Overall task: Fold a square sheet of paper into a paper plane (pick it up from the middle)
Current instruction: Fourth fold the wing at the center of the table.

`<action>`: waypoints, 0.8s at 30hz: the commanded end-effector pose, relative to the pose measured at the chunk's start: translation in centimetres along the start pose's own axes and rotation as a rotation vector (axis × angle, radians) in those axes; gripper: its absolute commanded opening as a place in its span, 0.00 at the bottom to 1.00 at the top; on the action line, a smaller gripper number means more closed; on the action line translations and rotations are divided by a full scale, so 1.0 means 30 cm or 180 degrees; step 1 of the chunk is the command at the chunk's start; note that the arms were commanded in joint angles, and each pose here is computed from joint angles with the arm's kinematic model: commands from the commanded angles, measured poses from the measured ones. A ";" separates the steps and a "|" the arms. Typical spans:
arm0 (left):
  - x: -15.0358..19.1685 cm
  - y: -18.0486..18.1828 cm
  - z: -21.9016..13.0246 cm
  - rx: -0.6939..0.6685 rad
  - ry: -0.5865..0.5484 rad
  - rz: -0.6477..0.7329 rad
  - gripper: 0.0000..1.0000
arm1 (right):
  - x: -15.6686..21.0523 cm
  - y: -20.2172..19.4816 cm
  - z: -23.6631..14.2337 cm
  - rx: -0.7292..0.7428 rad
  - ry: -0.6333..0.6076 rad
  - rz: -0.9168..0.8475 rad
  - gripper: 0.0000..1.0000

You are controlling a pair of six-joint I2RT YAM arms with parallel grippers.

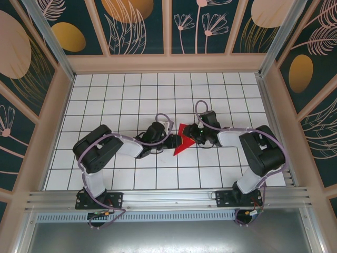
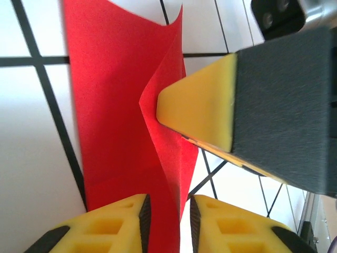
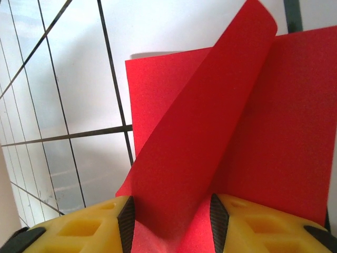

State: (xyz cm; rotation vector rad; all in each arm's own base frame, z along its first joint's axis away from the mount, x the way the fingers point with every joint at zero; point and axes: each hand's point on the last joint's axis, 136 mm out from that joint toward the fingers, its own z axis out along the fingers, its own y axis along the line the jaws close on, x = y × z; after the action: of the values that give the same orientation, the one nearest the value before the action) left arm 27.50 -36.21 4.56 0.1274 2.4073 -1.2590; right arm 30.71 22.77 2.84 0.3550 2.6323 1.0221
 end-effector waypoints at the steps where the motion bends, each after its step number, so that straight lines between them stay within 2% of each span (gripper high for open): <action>1: -0.036 -0.020 -0.060 0.0026 -0.0124 0.0000 0.33 | 0.049 -0.130 0.028 0.0531 0.0113 0.0094 0.45; 7: -0.057 -0.036 -0.093 0.0016 -0.0230 0.0018 0.33 | 0.053 -0.155 0.036 0.0708 0.0125 0.0196 0.47; 10: -0.085 -0.100 -0.112 0.0188 -0.0292 0.0078 0.31 | 0.059 -0.171 0.040 0.0795 0.0139 0.0236 0.48; 14: -0.073 -0.138 -0.092 0.0305 -0.0190 0.0137 0.24 | 0.065 -0.180 0.045 0.0863 0.0156 0.0260 0.51; 24: -0.009 -0.097 -0.006 0.0238 0.0133 0.0128 0.15 | 0.076 -0.189 0.062 0.0921 0.0240 0.0243 0.61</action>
State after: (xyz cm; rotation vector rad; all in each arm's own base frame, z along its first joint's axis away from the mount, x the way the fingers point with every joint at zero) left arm 27.03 -37.03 7.27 0.1817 2.3672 -1.3304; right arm 31.52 23.59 2.84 0.4069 2.6809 0.9443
